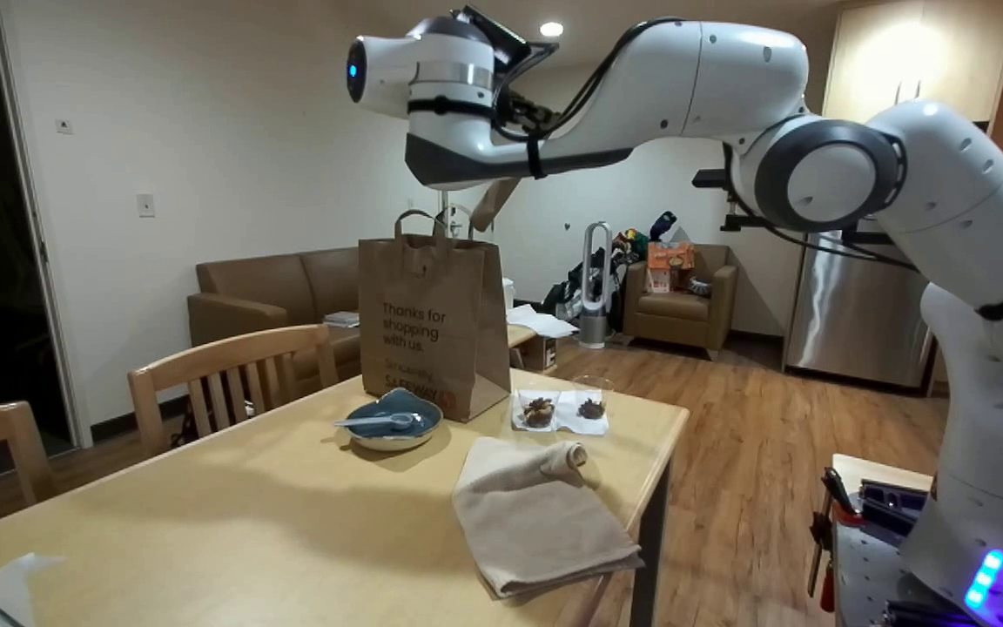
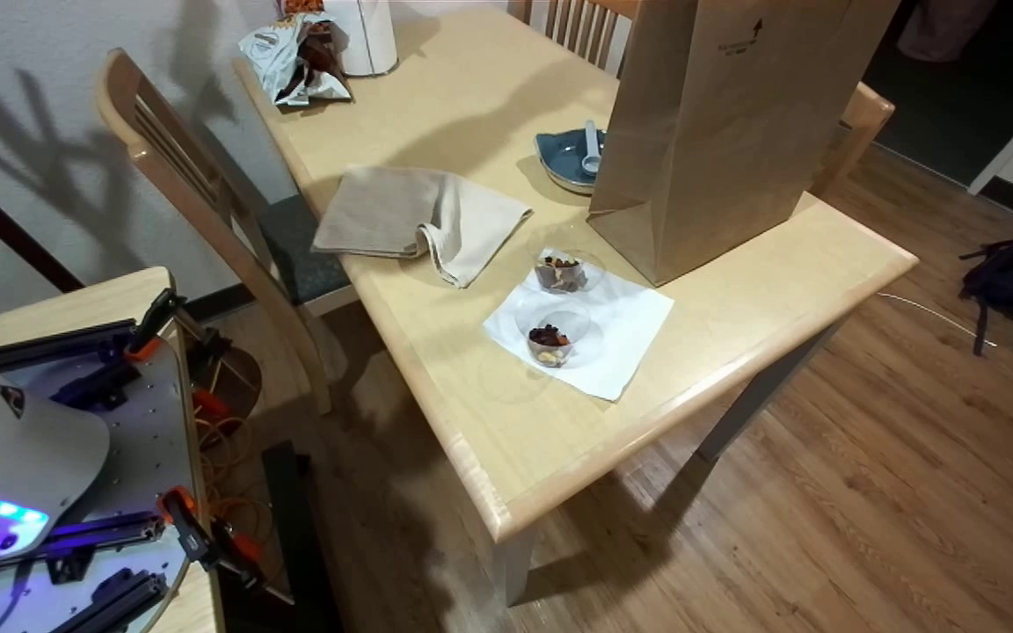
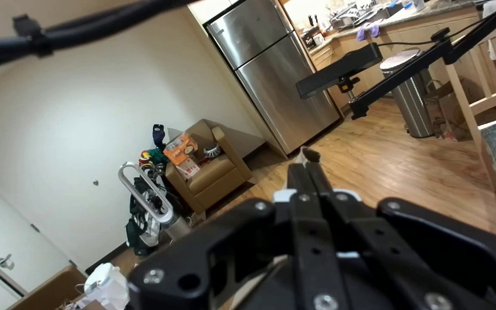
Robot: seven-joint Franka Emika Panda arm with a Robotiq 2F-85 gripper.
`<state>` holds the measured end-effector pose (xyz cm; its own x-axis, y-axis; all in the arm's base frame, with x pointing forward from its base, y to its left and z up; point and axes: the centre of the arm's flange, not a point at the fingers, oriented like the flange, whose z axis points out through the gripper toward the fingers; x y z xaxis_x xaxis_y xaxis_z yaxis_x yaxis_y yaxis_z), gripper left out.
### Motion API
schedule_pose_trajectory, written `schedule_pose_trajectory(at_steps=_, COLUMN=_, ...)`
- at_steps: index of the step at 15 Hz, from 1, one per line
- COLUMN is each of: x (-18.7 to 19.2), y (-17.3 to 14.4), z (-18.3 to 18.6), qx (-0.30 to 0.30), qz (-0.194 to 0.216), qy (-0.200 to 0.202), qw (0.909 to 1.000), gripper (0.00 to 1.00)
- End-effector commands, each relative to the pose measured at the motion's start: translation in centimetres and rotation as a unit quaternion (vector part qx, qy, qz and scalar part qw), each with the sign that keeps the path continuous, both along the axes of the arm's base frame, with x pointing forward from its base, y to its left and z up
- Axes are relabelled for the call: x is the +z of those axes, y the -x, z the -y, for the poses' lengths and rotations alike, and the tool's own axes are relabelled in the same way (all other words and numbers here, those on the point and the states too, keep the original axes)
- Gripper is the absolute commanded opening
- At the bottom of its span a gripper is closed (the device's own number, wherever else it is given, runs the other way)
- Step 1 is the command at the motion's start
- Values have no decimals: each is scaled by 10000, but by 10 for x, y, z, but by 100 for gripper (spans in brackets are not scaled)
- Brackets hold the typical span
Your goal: Place the paper towel core and place it in the paper bag
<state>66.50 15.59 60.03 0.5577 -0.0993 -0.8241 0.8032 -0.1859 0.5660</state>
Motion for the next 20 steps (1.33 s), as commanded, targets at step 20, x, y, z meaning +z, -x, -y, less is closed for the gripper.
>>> schedule_pose_trajectory(at_steps=20, x=-68, y=-65, z=105, qx=294, qz=-1384, qy=-1100, qw=9838, gripper=1)
